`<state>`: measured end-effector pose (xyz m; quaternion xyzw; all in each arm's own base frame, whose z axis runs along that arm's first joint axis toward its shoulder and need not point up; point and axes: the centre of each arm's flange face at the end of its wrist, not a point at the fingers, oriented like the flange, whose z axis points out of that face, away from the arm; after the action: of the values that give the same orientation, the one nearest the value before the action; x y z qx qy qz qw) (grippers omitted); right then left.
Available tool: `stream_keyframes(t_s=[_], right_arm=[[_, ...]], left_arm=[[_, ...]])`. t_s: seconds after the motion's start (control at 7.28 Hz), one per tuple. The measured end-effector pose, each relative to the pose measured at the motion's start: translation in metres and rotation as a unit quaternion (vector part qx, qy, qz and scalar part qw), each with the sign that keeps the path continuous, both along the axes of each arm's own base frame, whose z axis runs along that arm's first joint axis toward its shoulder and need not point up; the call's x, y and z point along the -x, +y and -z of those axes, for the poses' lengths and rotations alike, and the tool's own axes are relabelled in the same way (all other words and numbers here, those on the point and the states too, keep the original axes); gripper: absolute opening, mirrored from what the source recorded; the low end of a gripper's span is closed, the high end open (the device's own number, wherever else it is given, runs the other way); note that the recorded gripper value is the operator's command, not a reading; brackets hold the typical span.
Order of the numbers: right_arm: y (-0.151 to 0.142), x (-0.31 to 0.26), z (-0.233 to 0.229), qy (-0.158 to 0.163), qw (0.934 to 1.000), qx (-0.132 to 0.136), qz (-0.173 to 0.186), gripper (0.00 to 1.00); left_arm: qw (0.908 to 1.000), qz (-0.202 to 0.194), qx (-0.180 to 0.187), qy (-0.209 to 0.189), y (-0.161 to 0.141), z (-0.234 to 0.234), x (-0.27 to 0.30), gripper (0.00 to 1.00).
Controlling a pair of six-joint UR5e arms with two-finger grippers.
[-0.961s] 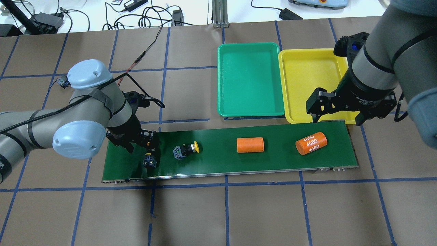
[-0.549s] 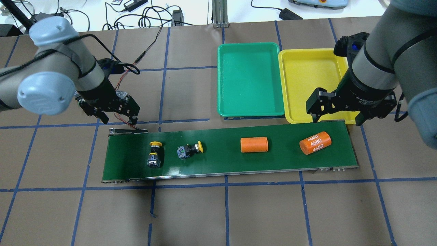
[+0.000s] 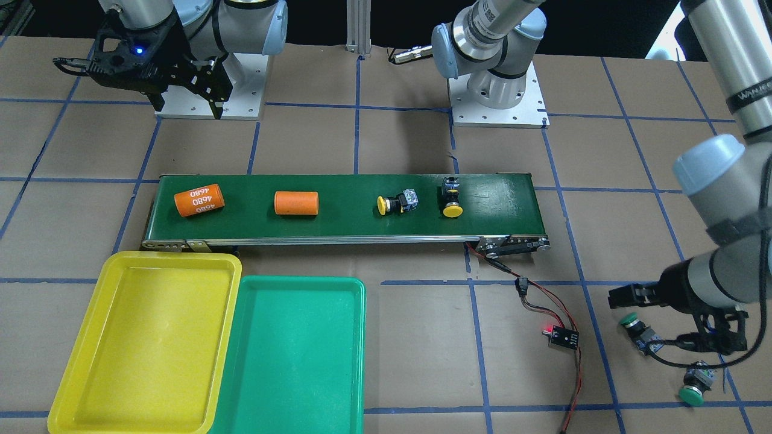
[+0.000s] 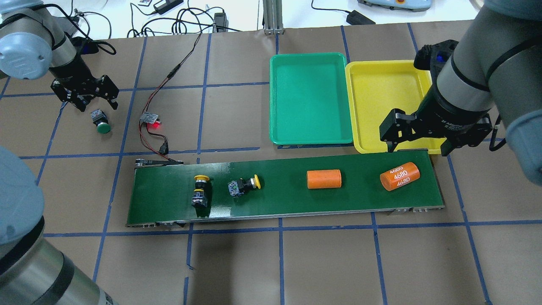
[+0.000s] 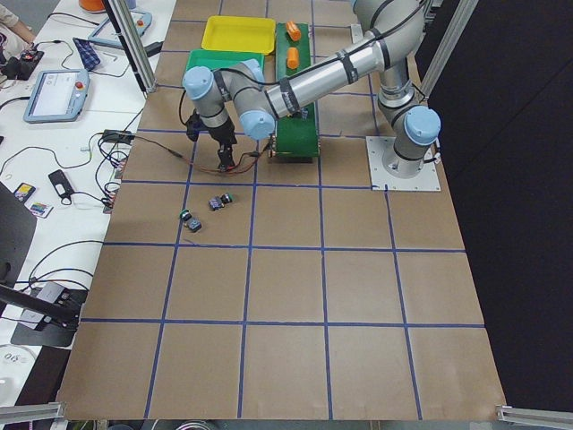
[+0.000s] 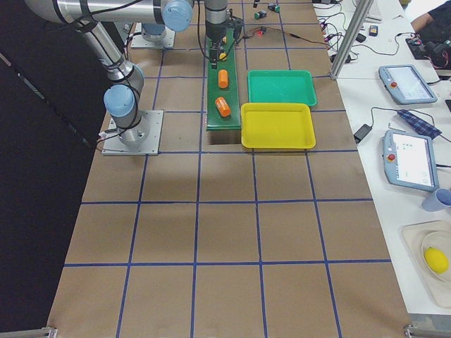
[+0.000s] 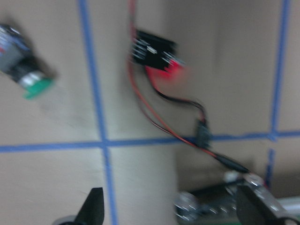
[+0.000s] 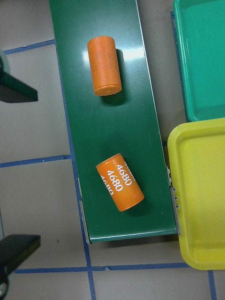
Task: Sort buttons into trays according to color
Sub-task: 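Grasp the green button near the circuit board with the left gripper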
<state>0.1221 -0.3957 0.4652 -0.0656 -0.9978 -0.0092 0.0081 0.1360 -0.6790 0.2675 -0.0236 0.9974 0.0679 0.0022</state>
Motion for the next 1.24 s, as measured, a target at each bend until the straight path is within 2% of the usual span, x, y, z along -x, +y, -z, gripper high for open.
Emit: stream_keyframes(t_s=[0.27,0.41,0.55,0.69,0.82,0.96,1.24], right_arm=[[0.002,0.0,0.0,0.0,0.9999,-0.001,0.013,1.0],[0.003,0.0,0.001,0.001,0.9997,-0.003,0.025,1.0],[0.004,-0.001,0.003,0.001,0.9994,-0.005,0.035,1.0],[0.004,0.0,0.005,0.002,0.9992,-0.005,0.04,1.0],[0.003,0.0,0.006,0.004,0.9992,-0.006,0.04,1.0],[-0.002,0.0,0.01,0.004,0.9992,-0.007,0.039,1.0],[-0.025,0.0,0.023,0.001,0.9991,0.008,0.042,1.0]], left_arm=[[0.9996,-0.017,0.022,0.005,-0.027,0.051,-0.034,1.0],[0.9995,-0.02,0.024,0.007,-0.032,0.063,-0.04,0.94],[0.9994,-0.024,0.022,0.008,-0.032,0.071,-0.046,0.95],[0.9994,-0.028,0.018,0.012,-0.028,0.078,-0.056,0.77],[0.9993,-0.029,0.013,0.017,-0.024,0.086,-0.064,0.24],[0.9993,-0.028,0.01,0.021,-0.022,0.088,-0.068,0.0],[0.9991,-0.027,0.006,0.032,-0.017,0.086,-0.066,0.0]])
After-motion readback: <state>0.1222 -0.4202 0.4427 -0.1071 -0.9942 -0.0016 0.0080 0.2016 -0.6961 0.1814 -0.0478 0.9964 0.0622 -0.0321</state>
